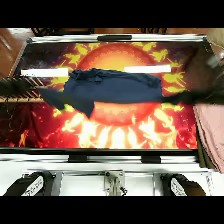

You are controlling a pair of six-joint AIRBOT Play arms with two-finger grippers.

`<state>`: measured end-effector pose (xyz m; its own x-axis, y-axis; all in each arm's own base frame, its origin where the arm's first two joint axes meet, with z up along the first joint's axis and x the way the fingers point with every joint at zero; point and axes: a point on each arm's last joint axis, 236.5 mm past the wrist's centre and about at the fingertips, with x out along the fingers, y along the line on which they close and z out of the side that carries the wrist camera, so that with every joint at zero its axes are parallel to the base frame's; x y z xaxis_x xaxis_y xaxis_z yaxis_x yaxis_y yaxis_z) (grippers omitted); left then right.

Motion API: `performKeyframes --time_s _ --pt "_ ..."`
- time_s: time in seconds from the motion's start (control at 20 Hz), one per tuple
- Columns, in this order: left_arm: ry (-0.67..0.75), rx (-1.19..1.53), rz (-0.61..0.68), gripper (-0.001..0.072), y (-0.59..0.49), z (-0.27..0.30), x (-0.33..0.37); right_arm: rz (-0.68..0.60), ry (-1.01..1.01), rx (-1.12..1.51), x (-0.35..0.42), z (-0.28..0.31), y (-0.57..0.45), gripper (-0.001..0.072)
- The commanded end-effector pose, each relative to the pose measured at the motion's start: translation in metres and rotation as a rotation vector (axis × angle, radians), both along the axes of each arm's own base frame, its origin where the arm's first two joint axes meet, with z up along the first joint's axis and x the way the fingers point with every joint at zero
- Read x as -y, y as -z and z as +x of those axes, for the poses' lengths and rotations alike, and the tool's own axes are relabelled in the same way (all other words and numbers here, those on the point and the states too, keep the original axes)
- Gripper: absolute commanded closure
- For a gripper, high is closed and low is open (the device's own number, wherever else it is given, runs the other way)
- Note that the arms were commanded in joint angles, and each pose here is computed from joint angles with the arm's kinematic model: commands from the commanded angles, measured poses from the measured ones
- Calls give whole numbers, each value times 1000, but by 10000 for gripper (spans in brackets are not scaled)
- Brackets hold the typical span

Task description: Fold the shirts.

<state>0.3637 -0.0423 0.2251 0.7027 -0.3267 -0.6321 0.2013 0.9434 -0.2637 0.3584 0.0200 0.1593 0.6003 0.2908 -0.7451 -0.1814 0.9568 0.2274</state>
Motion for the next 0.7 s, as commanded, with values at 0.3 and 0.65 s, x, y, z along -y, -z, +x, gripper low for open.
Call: performKeyframes --time_s 0.3,0.65 --pt "-200 1231 94 674 -419 -208 2 -232 216 1267 -3 -193 -444 645" --pt "-195 1067 112 675 -371 -172 -4 -349 259 879 29 -167 -360 644"
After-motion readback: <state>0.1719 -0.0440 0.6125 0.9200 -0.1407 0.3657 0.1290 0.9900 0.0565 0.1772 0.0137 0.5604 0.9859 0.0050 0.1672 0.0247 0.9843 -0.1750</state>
